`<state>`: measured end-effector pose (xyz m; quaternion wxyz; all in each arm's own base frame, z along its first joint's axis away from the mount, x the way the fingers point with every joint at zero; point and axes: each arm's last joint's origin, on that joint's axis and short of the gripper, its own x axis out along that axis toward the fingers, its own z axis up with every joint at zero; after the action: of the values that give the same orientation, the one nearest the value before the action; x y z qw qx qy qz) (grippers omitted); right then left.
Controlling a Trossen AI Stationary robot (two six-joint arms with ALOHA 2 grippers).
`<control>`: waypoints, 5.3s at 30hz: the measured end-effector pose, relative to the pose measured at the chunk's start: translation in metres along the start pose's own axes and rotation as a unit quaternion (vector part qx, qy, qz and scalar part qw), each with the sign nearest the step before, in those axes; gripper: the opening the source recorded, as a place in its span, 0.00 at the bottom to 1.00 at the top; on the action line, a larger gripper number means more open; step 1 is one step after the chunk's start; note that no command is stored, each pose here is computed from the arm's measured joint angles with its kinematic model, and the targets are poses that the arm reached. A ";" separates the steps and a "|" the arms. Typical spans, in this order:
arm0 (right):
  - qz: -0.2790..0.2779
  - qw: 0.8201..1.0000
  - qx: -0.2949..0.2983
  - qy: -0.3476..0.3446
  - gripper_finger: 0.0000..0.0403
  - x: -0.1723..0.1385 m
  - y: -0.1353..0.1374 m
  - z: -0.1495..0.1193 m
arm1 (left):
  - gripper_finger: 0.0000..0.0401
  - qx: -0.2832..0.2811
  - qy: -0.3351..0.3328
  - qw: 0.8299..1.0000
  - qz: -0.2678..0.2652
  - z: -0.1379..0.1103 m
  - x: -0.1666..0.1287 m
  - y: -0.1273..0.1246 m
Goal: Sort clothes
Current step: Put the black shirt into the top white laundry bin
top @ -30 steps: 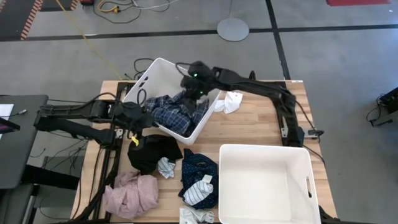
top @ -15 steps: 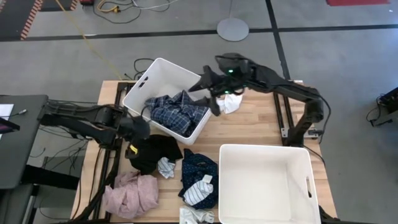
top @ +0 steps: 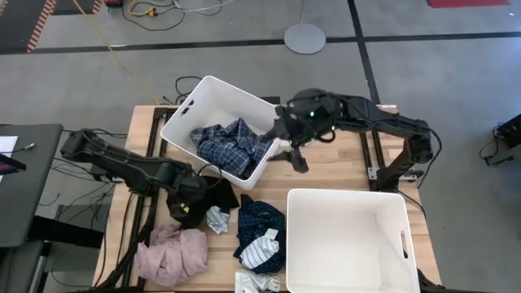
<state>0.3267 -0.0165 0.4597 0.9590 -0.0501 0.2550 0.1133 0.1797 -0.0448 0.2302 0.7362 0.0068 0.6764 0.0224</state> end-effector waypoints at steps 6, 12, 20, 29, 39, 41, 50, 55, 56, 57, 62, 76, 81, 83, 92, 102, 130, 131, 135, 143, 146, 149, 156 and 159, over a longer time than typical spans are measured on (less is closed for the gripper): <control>0.008 0.999 -0.019 0.029 0.70 0.004 0.019 -0.002 | 0.96 -0.007 -0.016 1.000 0.000 -0.009 0.045 0.000; 0.015 0.998 -0.030 0.048 0.70 0.006 0.032 -0.004 | 0.91 -0.043 -0.035 0.998 0.014 -0.003 0.048 -0.001; 0.029 0.997 -0.038 0.052 0.70 0.007 0.043 -0.003 | 0.41 -0.023 -0.045 0.999 -0.007 -0.004 0.055 -0.004; 0.031 0.996 -0.037 0.078 0.70 0.008 0.051 -0.007 | 0.11 0.007 -0.060 0.998 -0.003 -0.001 0.051 -0.012; 0.030 0.994 -0.013 0.105 0.70 0.007 0.052 -0.012 | 0.11 0.050 -0.147 0.987 0.044 0.023 -0.019 -0.029; 0.031 0.994 -0.013 0.107 0.70 0.007 0.052 -0.012 | 0.11 0.057 -0.167 0.983 0.057 0.026 -0.037 -0.032; 0.045 0.993 -0.023 0.107 0.70 0.008 0.063 -0.012 | 0.11 0.080 -0.258 0.957 0.106 0.030 -0.108 -0.041; 0.055 0.993 -0.031 0.104 0.70 0.016 0.071 -0.014 | 0.11 0.087 -0.303 0.939 0.137 0.030 -0.137 -0.039; 0.057 0.992 -0.032 0.106 0.70 0.018 0.072 -0.016 | 0.11 0.089 -0.311 0.935 0.143 0.030 -0.143 -0.038; 0.058 0.992 -0.033 0.106 0.70 0.021 0.073 -0.017 | 0.11 0.090 -0.320 0.931 0.150 0.030 -0.148 -0.038; 0.057 0.992 -0.038 0.104 0.70 0.039 0.077 -0.026 | 0.11 0.082 -0.363 0.907 0.197 0.030 -0.175 -0.032; 0.000 0.998 -0.063 -0.018 0.70 0.098 0.074 -0.053 | 0.11 0.058 -0.447 0.857 0.251 0.024 -0.231 -0.020; -0.022 0.997 -0.061 -0.034 0.70 0.107 0.068 -0.063 | 0.11 0.060 -0.450 0.855 0.252 0.025 -0.232 -0.020; -0.029 0.997 -0.060 -0.028 0.70 0.110 0.068 -0.066 | 0.11 0.060 -0.450 0.855 0.252 0.025 -0.232 -0.020; -0.058 0.997 -0.046 -0.013 0.70 0.116 0.069 -0.078 | 0.11 0.069 -0.470 0.842 0.254 0.028 -0.238 -0.022; -0.083 0.995 -0.044 -0.015 0.70 0.116 0.071 -0.077 | 0.11 0.088 -0.515 0.810 0.267 0.035 -0.251 -0.025; -0.196 0.976 -0.058 -0.070 0.70 0.094 0.073 -0.059 | 0.11 0.058 -0.572 0.711 0.405 0.041 -0.294 -0.020; -0.185 0.978 -0.058 -0.082 0.70 0.093 0.072 -0.057 | 0.11 0.058 -0.576 0.707 0.408 0.041 -0.296 -0.020; -0.153 0.979 -0.056 -0.125 0.70 0.090 0.066 -0.050 | 0.11 0.065 -0.594 0.692 0.405 0.041 -0.302 -0.020; -0.197 0.966 -0.022 -0.169 0.70 0.085 0.032 -0.045 | 0.11 0.068 -0.621 0.683 0.378 0.044 -0.303 -0.023; -0.208 0.960 -0.035 -0.182 0.64 0.090 0.025 -0.044 | 0.11 0.069 -0.621 0.684 0.378 0.045 -0.302 -0.023; -0.191 0.961 -0.066 -0.187 0.40 0.099 0.026 -0.045 | 0.11 0.071 -0.619 0.685 0.379 0.047 -0.301 -0.024; -0.213 0.956 -0.091 -0.182 0.02 0.098 0.017 -0.043 | 0.11 0.078 -0.614 0.686 0.384 0.047 -0.300 -0.024; -0.237 0.946 -0.086 -0.204 0.01 0.082 0.005 -0.029 | 0.11 0.084 -0.610 0.686 0.387 0.047 -0.300 -0.025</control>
<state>0.3805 -0.0002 0.3932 0.9816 -0.1675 0.0240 -0.0882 0.2022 -0.0811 0.5317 0.9088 0.3414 0.0141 0.2393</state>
